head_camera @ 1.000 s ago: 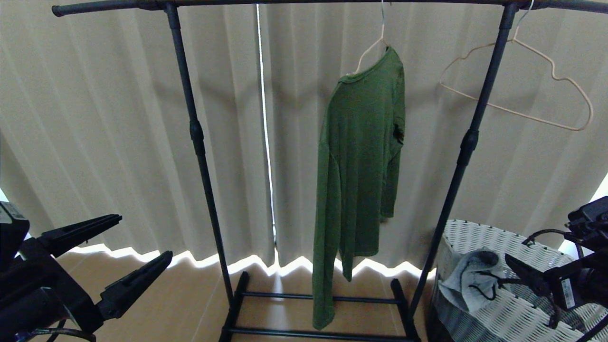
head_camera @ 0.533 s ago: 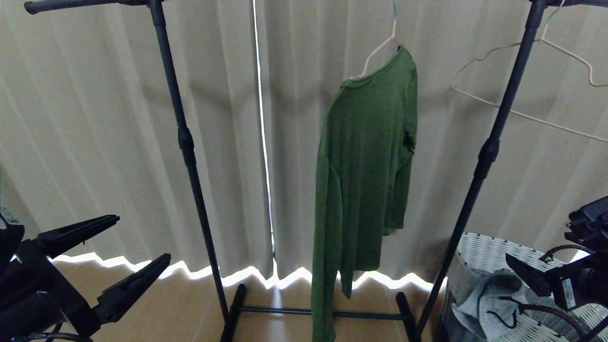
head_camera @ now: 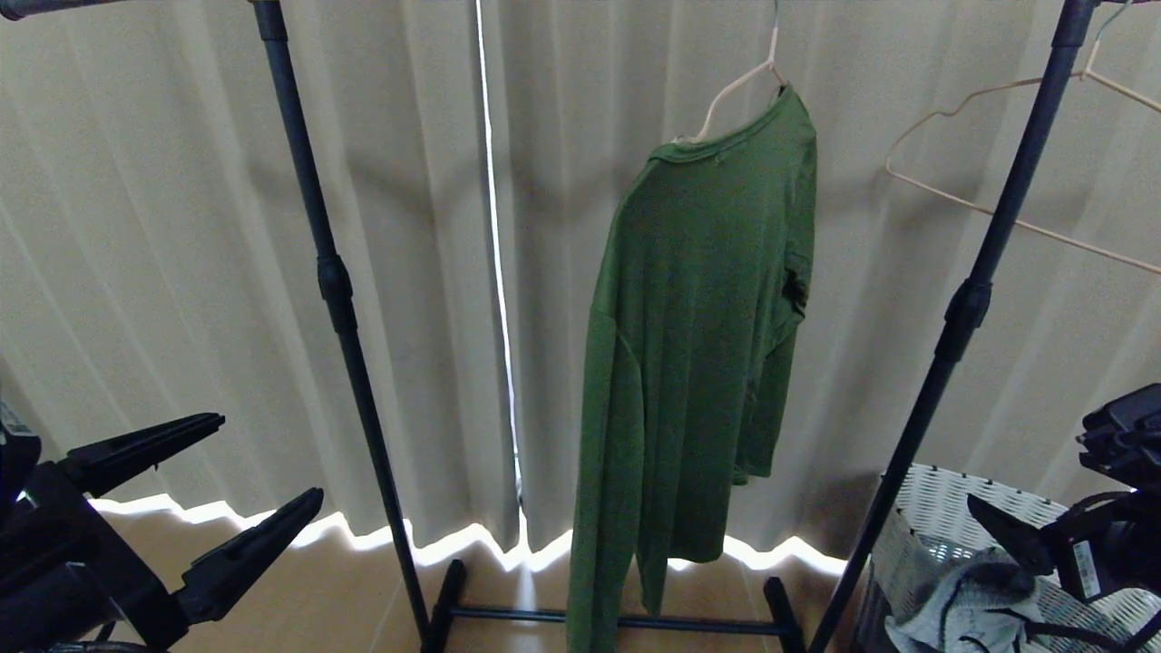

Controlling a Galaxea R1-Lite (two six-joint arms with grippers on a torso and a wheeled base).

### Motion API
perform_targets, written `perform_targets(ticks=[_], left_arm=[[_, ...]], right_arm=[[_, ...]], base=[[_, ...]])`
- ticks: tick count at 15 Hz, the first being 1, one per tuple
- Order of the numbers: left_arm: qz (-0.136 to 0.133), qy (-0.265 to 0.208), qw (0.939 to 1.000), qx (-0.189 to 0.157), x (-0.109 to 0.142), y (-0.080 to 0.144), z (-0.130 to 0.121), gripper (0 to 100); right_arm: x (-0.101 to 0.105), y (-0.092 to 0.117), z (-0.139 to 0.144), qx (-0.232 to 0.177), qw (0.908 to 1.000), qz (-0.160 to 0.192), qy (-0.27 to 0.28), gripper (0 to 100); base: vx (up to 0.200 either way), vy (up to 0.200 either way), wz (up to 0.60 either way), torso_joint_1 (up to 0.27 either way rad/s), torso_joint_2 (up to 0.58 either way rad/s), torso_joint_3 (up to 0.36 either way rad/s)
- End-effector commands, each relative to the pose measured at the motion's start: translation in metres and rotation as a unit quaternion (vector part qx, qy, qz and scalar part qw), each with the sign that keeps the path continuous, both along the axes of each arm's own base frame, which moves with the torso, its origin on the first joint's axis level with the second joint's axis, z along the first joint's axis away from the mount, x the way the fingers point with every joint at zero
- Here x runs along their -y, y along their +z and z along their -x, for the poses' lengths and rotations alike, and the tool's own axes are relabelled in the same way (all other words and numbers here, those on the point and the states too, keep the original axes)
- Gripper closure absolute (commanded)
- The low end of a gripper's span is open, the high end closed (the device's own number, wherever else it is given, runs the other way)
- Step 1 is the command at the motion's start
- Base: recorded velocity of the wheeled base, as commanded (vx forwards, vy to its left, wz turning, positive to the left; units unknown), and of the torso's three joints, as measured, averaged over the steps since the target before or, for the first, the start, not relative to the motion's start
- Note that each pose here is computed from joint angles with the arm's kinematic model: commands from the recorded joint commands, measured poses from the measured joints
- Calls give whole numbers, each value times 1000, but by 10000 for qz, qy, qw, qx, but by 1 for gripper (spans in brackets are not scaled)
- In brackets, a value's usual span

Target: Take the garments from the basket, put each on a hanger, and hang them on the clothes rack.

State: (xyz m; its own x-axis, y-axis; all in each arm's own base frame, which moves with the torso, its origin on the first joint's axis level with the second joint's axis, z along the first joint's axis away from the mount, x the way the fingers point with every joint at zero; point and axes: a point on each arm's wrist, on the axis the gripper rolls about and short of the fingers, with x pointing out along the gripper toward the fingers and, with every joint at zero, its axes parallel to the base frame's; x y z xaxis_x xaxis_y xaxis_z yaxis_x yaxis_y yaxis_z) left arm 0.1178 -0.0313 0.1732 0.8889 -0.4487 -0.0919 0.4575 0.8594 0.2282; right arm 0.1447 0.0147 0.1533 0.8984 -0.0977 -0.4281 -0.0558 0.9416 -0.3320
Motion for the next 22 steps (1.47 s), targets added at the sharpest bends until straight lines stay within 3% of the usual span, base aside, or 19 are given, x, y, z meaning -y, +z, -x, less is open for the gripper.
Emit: perform_targets(ticks=[1, 3, 4, 6, 12, 20, 22], left_arm=[[4, 0, 10000, 6, 0, 0, 0, 0], [11, 1, 10000, 3, 0, 0, 0, 0], [18, 10, 10000, -34, 0, 0, -2, 0], [13, 2, 10000, -23, 0, 0, -1, 0], [9, 2, 10000, -38, 0, 0, -2, 0], [1, 1, 10000, -42, 0, -1, -1, 0], [1, 1, 10000, -42, 0, -1, -1, 0]], right_arm=[[12, -11, -6, -373, 9984, 76, -415, 0], [17, -14, -10, -510, 9972, 121, -538, 0], [48, -28, -30, -1147, 9860, 603, -1050, 0], [58, -35, -37, -1472, 9796, 896, -1037, 0], [71, -71, -54, -2366, 9620, 820, -1090, 0], [73, -81, -60, -2564, 9584, 728, -1024, 0], [80, -98, -73, -2633, 9556, 718, -1113, 0]], base=[[0, 0, 0, 0, 0, 0], [0, 0, 0, 0, 0, 0], [0, 0, 0, 0, 0, 0], [0, 0, 0, 0, 0, 0], [0, 0, 0, 0, 0, 0], [0, 0, 0, 0, 0, 0], [0, 0, 0, 0, 0, 0]])
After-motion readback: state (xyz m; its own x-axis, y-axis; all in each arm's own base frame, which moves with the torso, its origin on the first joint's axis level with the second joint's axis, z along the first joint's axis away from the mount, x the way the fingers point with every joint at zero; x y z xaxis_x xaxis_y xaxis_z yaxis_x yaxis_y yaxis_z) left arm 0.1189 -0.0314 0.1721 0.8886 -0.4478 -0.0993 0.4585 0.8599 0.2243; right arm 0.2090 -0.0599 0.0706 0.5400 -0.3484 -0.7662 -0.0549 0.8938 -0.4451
